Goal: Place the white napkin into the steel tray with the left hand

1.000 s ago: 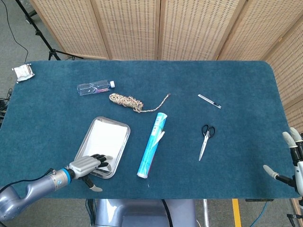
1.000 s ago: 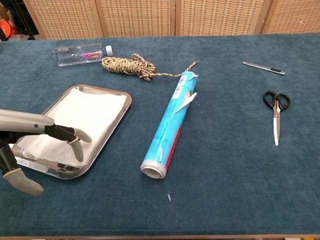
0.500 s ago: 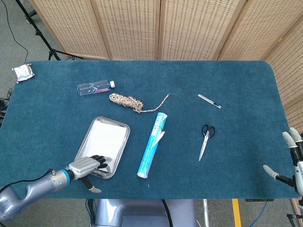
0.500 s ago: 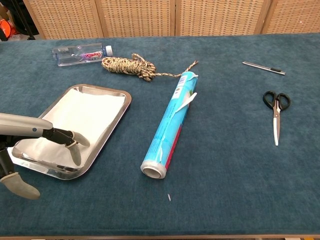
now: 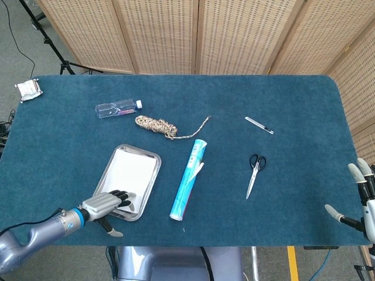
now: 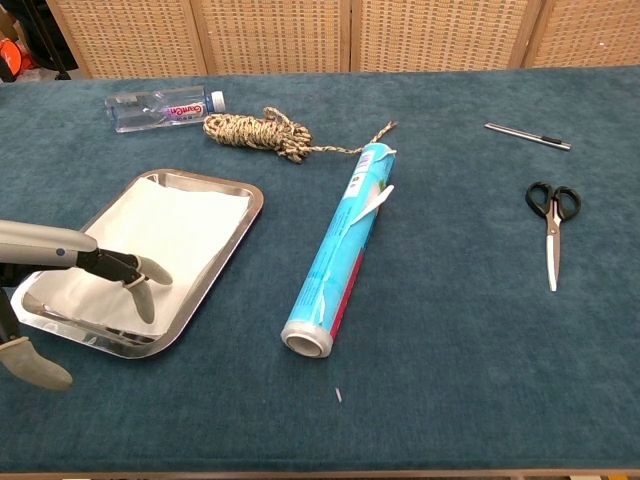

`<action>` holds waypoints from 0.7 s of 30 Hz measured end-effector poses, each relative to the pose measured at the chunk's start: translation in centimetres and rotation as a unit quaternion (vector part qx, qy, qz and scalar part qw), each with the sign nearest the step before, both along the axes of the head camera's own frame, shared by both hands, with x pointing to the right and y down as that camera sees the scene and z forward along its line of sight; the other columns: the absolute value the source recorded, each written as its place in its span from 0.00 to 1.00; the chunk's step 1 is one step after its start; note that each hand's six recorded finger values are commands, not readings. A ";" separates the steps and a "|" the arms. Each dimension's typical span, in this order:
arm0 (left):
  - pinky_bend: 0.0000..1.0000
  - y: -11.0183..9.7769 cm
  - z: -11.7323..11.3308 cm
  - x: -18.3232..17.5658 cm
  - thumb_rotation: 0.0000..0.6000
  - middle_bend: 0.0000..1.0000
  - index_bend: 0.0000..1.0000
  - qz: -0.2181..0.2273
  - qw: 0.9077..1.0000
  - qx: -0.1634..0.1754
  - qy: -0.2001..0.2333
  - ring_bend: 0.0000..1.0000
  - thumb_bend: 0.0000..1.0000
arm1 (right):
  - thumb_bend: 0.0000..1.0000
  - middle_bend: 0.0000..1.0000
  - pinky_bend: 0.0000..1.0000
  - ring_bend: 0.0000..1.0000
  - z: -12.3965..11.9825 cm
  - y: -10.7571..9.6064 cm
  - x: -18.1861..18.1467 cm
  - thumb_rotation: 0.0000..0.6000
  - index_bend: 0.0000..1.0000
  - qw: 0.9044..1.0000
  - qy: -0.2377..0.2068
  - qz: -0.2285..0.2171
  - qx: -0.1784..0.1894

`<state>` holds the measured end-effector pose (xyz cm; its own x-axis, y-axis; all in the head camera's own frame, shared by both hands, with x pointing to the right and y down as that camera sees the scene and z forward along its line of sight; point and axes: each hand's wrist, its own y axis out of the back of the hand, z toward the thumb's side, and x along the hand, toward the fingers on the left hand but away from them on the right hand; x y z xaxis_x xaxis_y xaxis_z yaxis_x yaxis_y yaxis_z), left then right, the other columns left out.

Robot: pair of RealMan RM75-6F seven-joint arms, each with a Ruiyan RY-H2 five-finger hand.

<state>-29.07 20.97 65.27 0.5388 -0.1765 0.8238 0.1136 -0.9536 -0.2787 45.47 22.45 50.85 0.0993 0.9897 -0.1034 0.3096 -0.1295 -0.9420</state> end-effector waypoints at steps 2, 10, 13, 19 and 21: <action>0.08 0.0 0.1 -0.1 0.64 0.07 0.27 0.000 1.000 0.000 -0.001 0.02 0.11 | 0.00 0.00 0.00 0.00 0.0 0.0 0.0 1.00 0.00 1.000 0.000 0.000 0.000; 0.08 0.2 0.1 -0.3 0.64 0.07 0.27 0.006 1.000 -0.002 -0.005 0.02 0.11 | 0.00 0.00 0.00 0.00 0.0 0.0 0.0 1.00 0.00 1.000 -0.001 0.001 0.000; 0.08 0.1 0.0 -0.4 0.64 0.07 0.27 0.007 1.000 0.000 -0.006 0.02 0.11 | 0.00 0.00 0.00 0.00 0.0 0.0 0.0 1.00 0.00 1.000 0.000 0.000 0.000; 0.08 0.0 -0.2 -0.8 0.64 0.07 0.27 0.007 1.000 0.003 -0.009 0.02 0.11 | 0.00 0.00 0.00 0.00 0.1 0.0 0.0 1.00 0.00 1.000 0.000 0.000 -0.001; 0.08 0.0 -0.2 -0.8 0.64 0.07 0.27 0.007 1.000 0.002 -0.010 0.02 0.11 | 0.00 0.00 0.00 0.00 0.1 0.0 0.0 1.00 0.00 1.000 0.000 0.000 -0.001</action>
